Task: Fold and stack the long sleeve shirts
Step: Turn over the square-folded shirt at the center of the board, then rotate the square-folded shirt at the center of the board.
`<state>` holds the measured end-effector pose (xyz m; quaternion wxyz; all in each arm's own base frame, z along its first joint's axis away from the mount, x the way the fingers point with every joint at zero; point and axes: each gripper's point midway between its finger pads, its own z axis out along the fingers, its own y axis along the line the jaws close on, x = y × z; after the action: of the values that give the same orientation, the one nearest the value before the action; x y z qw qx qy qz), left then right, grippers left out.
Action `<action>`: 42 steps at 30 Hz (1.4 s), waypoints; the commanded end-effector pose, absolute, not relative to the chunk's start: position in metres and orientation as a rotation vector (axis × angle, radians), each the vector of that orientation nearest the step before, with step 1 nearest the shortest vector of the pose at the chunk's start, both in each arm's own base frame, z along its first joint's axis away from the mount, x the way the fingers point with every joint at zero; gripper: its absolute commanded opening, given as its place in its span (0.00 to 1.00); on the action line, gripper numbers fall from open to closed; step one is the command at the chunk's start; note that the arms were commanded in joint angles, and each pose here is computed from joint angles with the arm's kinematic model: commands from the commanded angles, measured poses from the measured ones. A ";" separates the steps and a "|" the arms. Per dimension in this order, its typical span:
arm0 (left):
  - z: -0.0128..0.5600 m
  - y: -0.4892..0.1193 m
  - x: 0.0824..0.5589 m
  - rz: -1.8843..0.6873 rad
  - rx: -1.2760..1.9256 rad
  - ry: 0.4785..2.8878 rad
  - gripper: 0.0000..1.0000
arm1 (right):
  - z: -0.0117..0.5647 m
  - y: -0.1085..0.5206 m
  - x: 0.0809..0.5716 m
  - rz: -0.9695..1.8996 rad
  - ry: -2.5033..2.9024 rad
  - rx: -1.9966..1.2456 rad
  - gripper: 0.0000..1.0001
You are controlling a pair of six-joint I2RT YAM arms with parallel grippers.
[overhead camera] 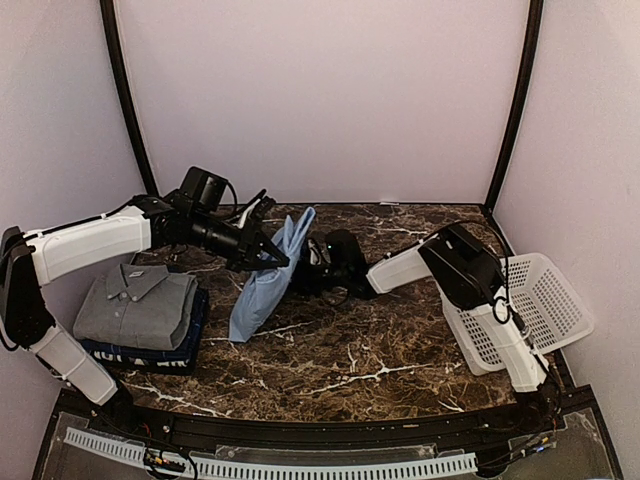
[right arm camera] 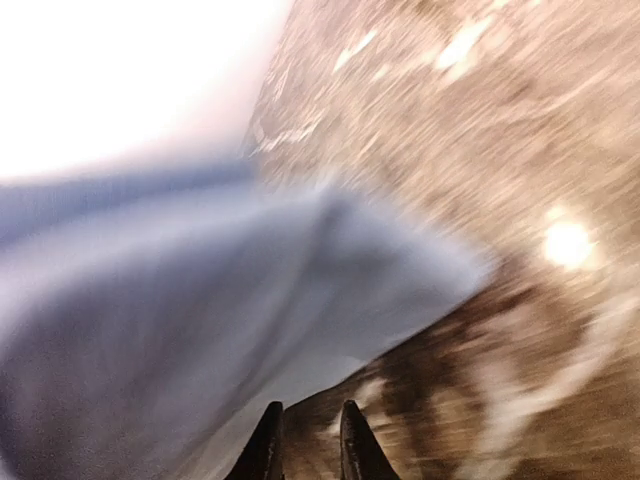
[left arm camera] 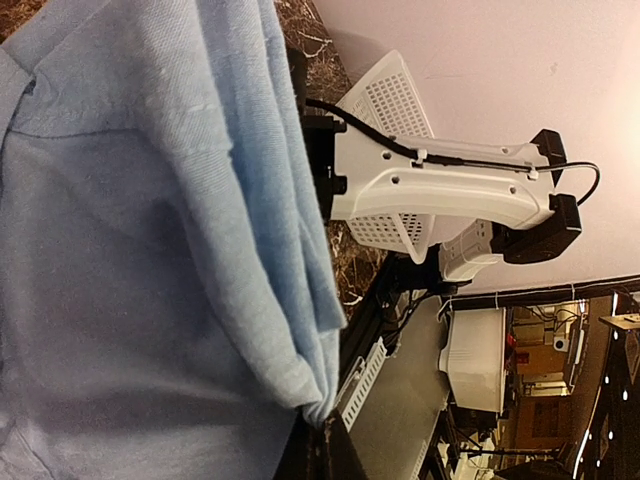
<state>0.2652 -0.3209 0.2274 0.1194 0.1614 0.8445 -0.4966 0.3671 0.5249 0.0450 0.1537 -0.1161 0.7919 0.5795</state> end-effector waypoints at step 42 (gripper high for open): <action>0.128 -0.279 0.321 -0.899 0.191 2.618 0.52 | 0.133 0.305 0.371 0.871 2.382 -0.248 0.52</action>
<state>0.3199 -0.3172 0.1492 0.1798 0.0828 0.9073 -0.3709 0.3913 0.3168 0.1311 0.2687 -0.1019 0.8889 0.3568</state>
